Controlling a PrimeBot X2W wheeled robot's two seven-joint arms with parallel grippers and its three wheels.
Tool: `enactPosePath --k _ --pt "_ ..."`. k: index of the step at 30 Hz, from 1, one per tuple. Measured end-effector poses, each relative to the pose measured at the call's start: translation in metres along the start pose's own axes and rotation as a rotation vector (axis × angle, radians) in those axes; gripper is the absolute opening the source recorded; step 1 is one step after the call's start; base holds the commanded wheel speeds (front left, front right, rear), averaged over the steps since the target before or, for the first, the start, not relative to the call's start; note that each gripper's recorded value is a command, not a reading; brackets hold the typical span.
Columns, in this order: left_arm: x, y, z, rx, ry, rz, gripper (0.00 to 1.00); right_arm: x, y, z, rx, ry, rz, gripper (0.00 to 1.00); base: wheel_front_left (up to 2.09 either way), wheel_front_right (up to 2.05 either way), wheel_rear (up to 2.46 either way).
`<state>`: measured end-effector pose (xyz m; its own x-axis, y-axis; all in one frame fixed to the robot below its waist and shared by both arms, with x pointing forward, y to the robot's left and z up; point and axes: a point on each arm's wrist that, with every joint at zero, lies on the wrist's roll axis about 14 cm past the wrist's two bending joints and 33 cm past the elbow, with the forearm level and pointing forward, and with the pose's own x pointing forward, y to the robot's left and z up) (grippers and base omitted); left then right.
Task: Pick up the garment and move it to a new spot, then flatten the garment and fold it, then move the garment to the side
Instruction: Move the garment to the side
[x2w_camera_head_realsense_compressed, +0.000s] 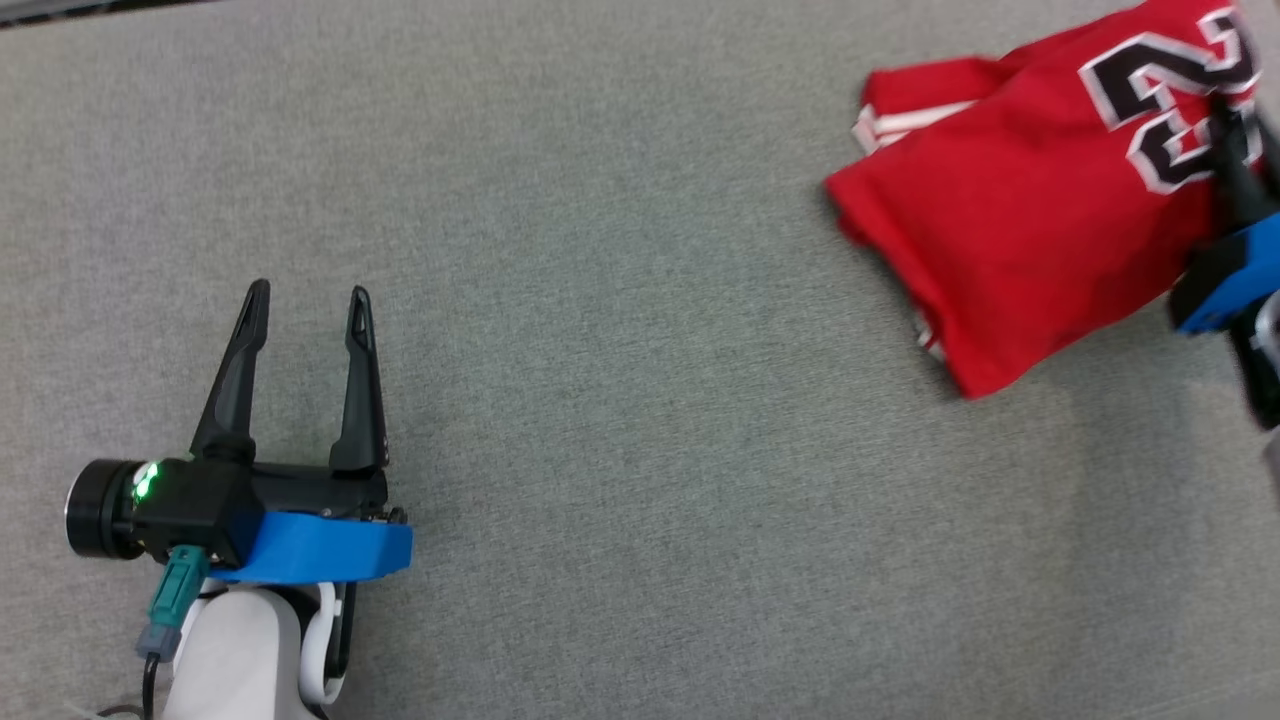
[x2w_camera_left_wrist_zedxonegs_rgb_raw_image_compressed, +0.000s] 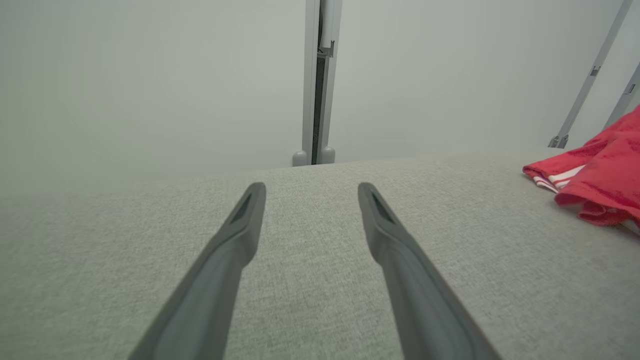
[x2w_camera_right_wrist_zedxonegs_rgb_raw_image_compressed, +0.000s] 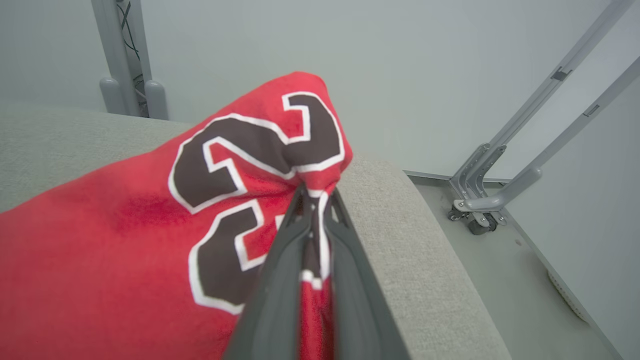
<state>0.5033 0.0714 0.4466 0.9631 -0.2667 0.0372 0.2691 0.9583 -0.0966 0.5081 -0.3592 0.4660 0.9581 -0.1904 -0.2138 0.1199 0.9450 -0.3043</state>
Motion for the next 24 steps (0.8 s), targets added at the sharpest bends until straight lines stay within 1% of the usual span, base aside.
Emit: enactPosePath --k 4,9,13,16,17,18,19,24 --pt "0.008 0.003 -0.010 -0.001 0.008 -0.005 1.00 0.021 -0.031 0.006 -0.054 0.015 -0.059 0.00 0.00 0.00 0.00" --pt "0.014 0.011 -0.021 0.004 0.020 0.006 1.00 0.039 -0.070 0.005 -0.088 0.041 -0.143 0.00 0.00 0.00 0.00" --pt "0.016 0.018 -0.028 0.013 0.027 0.017 1.00 0.046 -0.092 -0.004 -0.103 0.079 -0.198 0.00 0.00 0.00 0.00" --pt "0.017 0.021 -0.031 0.015 0.031 0.024 1.00 0.049 -0.100 -0.011 -0.104 0.103 -0.220 0.00 0.00 0.00 0.00" --pt "0.017 0.022 -0.031 0.015 0.030 0.025 1.00 0.049 -0.101 -0.013 -0.105 0.106 -0.224 0.12 0.00 0.00 0.00" --pt "0.017 0.022 -0.032 0.016 0.030 0.025 1.00 0.049 -0.102 -0.014 -0.106 0.107 -0.226 0.42 0.00 0.00 0.00" --pt "0.018 0.022 -0.032 0.017 0.030 0.025 1.00 0.049 -0.103 -0.012 -0.107 0.098 -0.230 0.99 0.00 0.00 0.00" --pt "0.018 0.020 -0.029 0.019 0.026 0.021 1.00 0.046 -0.106 -0.004 -0.116 0.058 -0.238 1.00 0.00 0.00 0.00"
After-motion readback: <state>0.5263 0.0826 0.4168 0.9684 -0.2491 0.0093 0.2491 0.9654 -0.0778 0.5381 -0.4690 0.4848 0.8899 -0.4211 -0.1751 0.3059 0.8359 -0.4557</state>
